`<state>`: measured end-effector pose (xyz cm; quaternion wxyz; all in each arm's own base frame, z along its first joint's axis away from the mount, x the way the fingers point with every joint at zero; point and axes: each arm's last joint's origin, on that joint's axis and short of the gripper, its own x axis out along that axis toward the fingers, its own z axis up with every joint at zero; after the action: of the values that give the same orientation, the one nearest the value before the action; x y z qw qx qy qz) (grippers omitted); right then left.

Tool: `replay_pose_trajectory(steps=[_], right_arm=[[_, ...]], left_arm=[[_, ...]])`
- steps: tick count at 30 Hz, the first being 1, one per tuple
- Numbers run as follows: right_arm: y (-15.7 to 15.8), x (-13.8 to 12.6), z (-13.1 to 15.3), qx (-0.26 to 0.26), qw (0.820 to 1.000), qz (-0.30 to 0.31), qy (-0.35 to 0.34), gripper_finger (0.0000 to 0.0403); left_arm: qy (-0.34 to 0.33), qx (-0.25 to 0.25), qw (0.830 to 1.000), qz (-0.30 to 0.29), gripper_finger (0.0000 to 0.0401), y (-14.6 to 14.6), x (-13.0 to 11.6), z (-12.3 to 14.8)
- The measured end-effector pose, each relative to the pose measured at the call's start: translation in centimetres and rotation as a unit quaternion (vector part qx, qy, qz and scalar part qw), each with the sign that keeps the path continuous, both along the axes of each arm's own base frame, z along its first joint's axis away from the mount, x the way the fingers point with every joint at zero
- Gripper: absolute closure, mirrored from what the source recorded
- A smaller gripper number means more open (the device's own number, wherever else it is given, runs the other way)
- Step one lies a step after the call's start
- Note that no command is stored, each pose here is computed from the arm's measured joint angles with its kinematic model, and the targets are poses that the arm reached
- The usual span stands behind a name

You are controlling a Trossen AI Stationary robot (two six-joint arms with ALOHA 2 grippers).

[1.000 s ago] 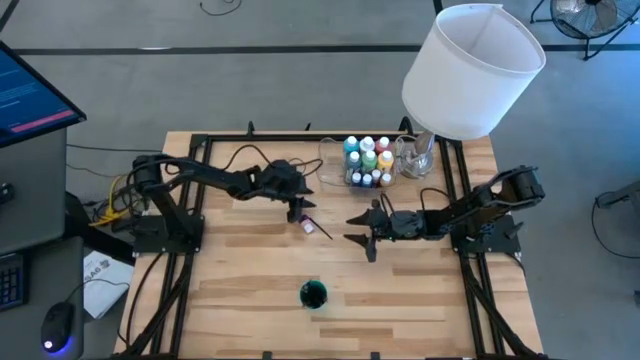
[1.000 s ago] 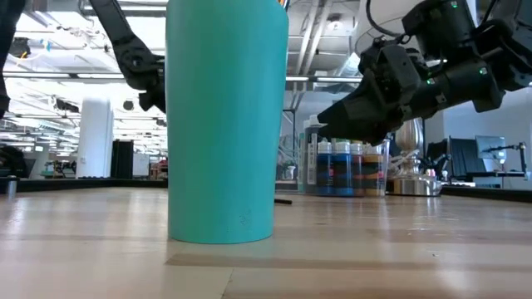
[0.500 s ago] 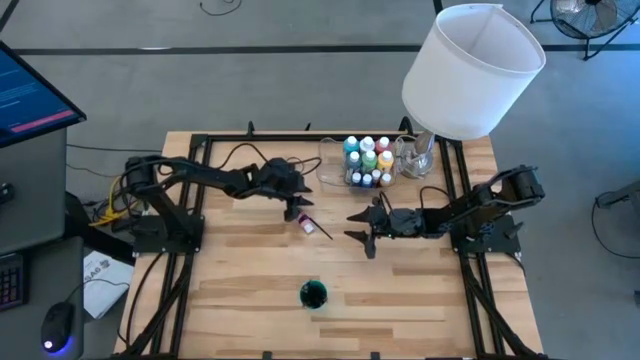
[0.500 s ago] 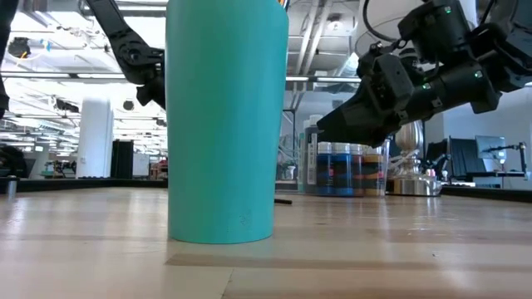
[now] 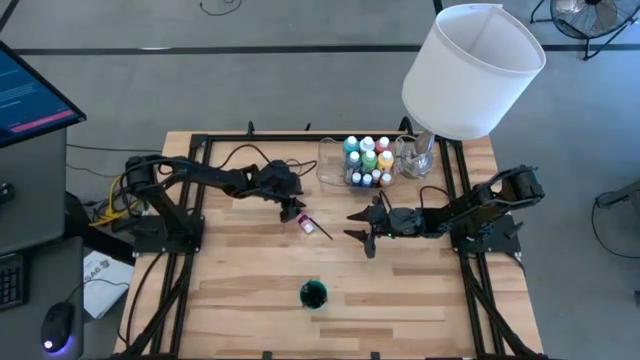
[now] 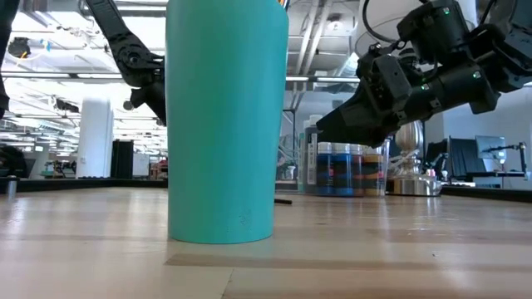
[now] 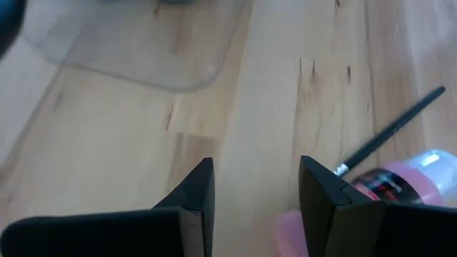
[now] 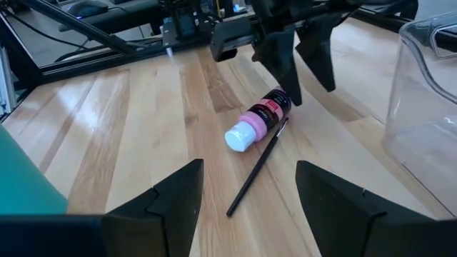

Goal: Pick & Place Paint Supplies
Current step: Put the small pink paint bottle into the transparent bin

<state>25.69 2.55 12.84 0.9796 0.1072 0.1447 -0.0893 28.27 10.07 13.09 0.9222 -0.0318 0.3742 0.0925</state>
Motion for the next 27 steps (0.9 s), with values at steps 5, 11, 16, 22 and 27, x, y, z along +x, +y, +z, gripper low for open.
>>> replay_pose_trajectory(steps=[5, 11, 16, 22, 27], right_arm=[[0.0, 0.0, 0.0, 0.0, 1.0, 0.0, 0.002, 0.0187], [0.0, 0.0, -0.1, -0.001, 1.0, 0.0, 0.004, 0.0187], [0.0, -0.1, -0.2, -0.002, 1.0, 0.0, 0.009, 0.0187], [0.0, -0.1, -0.2, -0.002, 1.0, 0.0, 0.012, 0.0187], [-0.1, -0.2, -0.5, -0.002, 1.0, -0.004, 0.026, 0.0187]], left_arm=[[0.031, -0.031, 0.999, 0.013, 0.0304, -0.2, -0.5, -0.5], [0.09, -0.057, 0.994, 0.013, 0.0304, -0.6, -1.4, -1.2], [0.099, -0.053, 0.994, 0.012, 0.0304, -1.2, -1.7, -0.7], [0.003, -0.025, 0.999, 0.027, 0.0304, -1.6, -1.8, 3.6], [-0.058, -0.039, 0.998, 0.003, 0.0304, -3.3, -0.8, 6.0]])
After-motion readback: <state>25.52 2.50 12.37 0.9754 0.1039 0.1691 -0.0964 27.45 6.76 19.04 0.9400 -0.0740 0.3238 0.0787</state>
